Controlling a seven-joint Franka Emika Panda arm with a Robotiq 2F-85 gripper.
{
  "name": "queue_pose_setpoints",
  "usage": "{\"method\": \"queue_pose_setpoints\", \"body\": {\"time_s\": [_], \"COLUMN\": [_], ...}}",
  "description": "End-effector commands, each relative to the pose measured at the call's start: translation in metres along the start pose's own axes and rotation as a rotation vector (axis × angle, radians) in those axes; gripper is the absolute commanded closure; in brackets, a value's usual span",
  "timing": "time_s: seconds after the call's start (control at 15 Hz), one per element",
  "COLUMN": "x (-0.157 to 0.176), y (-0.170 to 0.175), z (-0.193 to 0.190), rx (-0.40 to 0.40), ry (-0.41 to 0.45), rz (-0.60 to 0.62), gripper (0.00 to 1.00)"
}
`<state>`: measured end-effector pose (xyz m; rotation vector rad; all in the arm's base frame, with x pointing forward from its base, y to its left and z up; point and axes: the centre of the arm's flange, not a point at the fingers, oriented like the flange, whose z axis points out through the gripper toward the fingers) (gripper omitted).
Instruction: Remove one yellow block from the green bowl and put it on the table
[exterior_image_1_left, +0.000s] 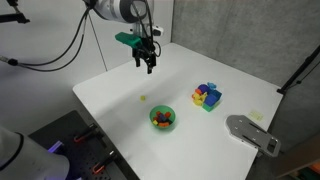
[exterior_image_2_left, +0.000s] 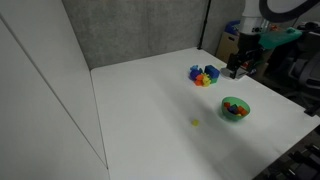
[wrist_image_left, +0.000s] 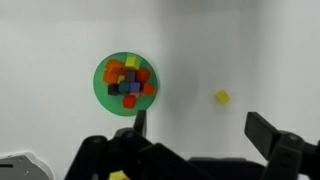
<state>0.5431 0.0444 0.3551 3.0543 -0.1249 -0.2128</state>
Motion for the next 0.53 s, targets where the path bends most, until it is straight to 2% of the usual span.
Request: {"method": "queue_pose_setpoints", "body": {"time_s": [0.0,0.2,0.33,0.4,0.47], "x": [-0.020,-0.025,-0.029,-0.017,-0.019], "y": [0.012,0.016,0.018,0.013,0.013], "z": [-0.028,-0.039,-0.036,-0.035,-0.033], "rx": [0.087,0.115,0.090,0.092,0.091], "ry": [0.004,0.016,0.005,0.019,0.014], "rz": [-0.025,-0.040,-0.063,-0.031,-0.038], "gripper": [0.00,0.00,0.00,0.00,0.00]}}
